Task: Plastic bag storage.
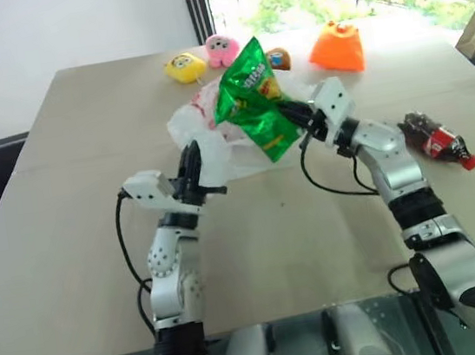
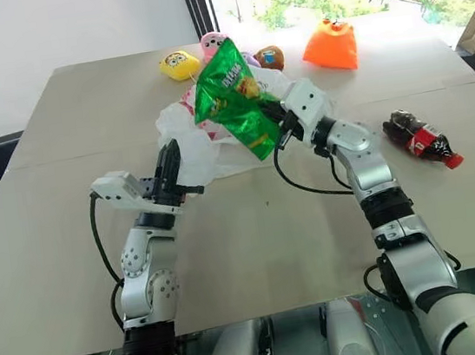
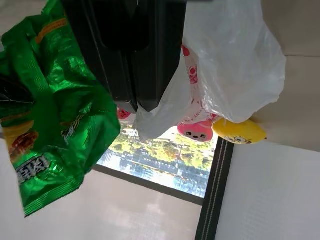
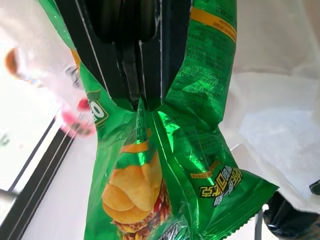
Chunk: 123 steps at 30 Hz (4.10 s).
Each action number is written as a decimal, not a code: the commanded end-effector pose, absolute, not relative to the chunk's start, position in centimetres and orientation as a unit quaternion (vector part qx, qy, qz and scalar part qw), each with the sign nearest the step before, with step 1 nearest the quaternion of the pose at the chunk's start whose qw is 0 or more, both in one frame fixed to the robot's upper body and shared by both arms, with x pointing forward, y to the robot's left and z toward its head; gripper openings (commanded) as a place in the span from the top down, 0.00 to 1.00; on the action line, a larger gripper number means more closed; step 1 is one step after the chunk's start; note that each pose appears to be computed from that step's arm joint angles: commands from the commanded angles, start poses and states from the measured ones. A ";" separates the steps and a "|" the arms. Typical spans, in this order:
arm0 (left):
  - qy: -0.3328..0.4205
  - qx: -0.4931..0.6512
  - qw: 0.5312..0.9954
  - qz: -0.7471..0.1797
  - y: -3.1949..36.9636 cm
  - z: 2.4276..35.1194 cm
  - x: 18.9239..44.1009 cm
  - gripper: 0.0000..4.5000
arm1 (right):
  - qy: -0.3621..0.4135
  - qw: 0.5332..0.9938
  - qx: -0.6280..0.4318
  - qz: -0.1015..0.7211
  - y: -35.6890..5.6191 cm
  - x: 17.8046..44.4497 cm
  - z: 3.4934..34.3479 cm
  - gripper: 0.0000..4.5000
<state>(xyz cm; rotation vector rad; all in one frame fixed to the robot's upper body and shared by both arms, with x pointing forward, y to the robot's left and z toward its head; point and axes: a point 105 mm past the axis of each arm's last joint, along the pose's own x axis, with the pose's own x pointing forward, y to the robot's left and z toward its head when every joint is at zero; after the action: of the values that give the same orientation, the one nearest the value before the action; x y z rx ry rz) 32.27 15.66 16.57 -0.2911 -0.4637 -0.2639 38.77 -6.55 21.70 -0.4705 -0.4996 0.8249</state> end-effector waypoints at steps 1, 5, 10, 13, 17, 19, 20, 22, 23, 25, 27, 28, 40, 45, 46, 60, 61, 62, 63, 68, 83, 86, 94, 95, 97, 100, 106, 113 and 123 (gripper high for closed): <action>-0.262 -0.162 0.942 -0.131 15.8 18.3 31.7 1.00 | -0.319 0.822 -0.312 0.355 -6.2 37.6 22.8 0.99; -0.278 -0.182 0.933 -0.139 15.3 19.4 31.5 1.00 | -0.361 0.778 -0.393 0.331 -5.6 36.9 21.6 0.99; -0.300 -0.200 0.924 -0.129 15.6 21.0 31.4 1.00 | -0.418 0.753 -0.403 0.311 -5.6 35.8 21.1 0.99; -0.305 -0.202 0.922 -0.128 15.6 21.6 31.5 1.00 | -0.436 0.751 -0.392 0.305 -5.7 35.3 21.3 0.99; -0.306 -0.203 0.921 -0.132 15.4 21.7 31.5 1.00 | -0.420 0.737 -0.431 0.307 -5.4 35.4 19.8 0.99; -0.305 -0.207 0.919 -0.142 15.0 21.8 31.4 1.00 | -0.394 0.732 -0.467 0.302 -5.2 35.9 18.0 0.99; -0.304 -0.208 0.918 -0.145 14.9 21.8 31.3 1.00 | -0.389 0.731 -0.475 0.300 -5.2 36.0 17.6 0.99; -0.299 -0.204 0.919 -0.156 14.4 21.5 31.2 1.00 | -0.370 0.735 -0.498 0.273 -5.1 37.0 17.3 0.99; -0.296 -0.205 0.918 -0.163 14.1 21.4 31.1 1.00 | -0.363 0.738 -0.504 0.261 -4.9 37.5 17.3 0.99; -0.290 -0.207 0.917 -0.178 13.6 21.1 30.9 1.00 | -0.347 0.751 -0.505 0.246 -4.2 38.3 17.2 0.99; -0.286 -0.210 0.916 -0.190 13.2 20.9 30.7 1.00 | -0.343 0.779 -0.469 0.236 -3.4 38.7 17.9 0.99; -0.284 -0.210 0.916 -0.192 13.1 20.8 30.6 1.00 | -0.344 0.787 -0.456 0.233 -3.1 38.8 18.2 0.99; -0.292 -0.206 0.918 -0.175 14.0 20.9 31.0 1.00 | -0.379 0.699 -0.510 0.329 -0.4 35.5 15.2 0.99; -0.289 -0.207 0.918 -0.174 14.0 20.7 31.0 1.00 | -0.327 0.675 -0.511 0.419 0.4 34.1 11.9 0.99; -0.288 -0.207 0.918 -0.176 13.9 20.6 31.0 1.00 | -0.308 0.677 -0.510 0.432 0.5 34.2 11.2 0.99; -0.247 -0.204 0.921 -0.220 12.9 18.5 30.5 1.00 | -0.181 0.844 -0.299 0.407 0.3 37.9 16.1 0.03; -0.243 -0.205 0.921 -0.226 12.8 18.3 30.4 1.00 | -0.172 0.849 -0.280 0.414 0.3 37.7 16.2 0.03; -0.236 -0.205 0.920 -0.237 12.6 18.0 30.1 1.00 | -0.144 0.848 -0.256 0.440 0.1 37.1 15.7 0.03; -0.228 -0.204 0.919 -0.247 12.4 17.5 29.9 1.00 | -0.112 0.843 -0.229 0.473 0.0 36.2 15.1 0.03; -0.212 -0.203 0.924 -0.246 12.7 16.3 29.7 1.00 | -0.022 0.824 -0.134 0.551 -3.4 32.5 15.4 0.03; -0.217 -0.201 0.925 -0.239 12.7 16.6 30.1 1.00 | 0.089 0.965 -0.198 0.144 -30.0 36.5 17.8 0.03; -0.215 -0.200 0.925 -0.242 12.7 16.6 30.1 1.00 | 0.154 0.972 -0.156 0.087 -33.1 36.1 16.2 0.03; -0.215 -0.201 0.925 -0.241 12.4 16.6 30.1 1.00 | 0.239 0.963 -0.109 0.062 -34.9 35.2 12.5 0.03; -0.216 -0.201 0.925 -0.240 12.4 16.6 30.1 1.00 | 0.238 0.964 -0.105 0.062 -35.0 35.2 12.5 0.03; -0.216 -0.201 0.925 -0.238 12.4 16.6 30.0 1.00 | 0.235 0.965 -0.097 0.064 -35.0 35.4 12.6 0.08; -0.215 -0.201 0.926 -0.236 12.5 16.4 30.0 1.00 | 0.215 0.968 -0.105 0.070 -34.8 35.8 13.4 0.31; -0.215 -0.200 0.927 -0.233 12.6 16.3 30.1 1.00 | 0.115 0.975 -0.114 0.151 -31.5 37.0 17.2 0.32; -0.216 -0.203 0.924 -0.241 12.3 16.5 30.0 1.00 | 0.029 0.890 -0.122 0.438 -19.4 33.5 21.4 0.32; -0.214 -0.203 0.917 -0.267 11.5 16.5 29.4 1.00 | 0.109 0.753 -0.296 0.578 -10.1 33.0 18.3 0.32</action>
<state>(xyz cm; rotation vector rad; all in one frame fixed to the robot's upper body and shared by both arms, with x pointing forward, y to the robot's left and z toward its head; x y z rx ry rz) 29.84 11.70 15.41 -0.4227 -0.3946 -0.5229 32.23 -10.39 17.14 -0.5716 0.2925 1.2878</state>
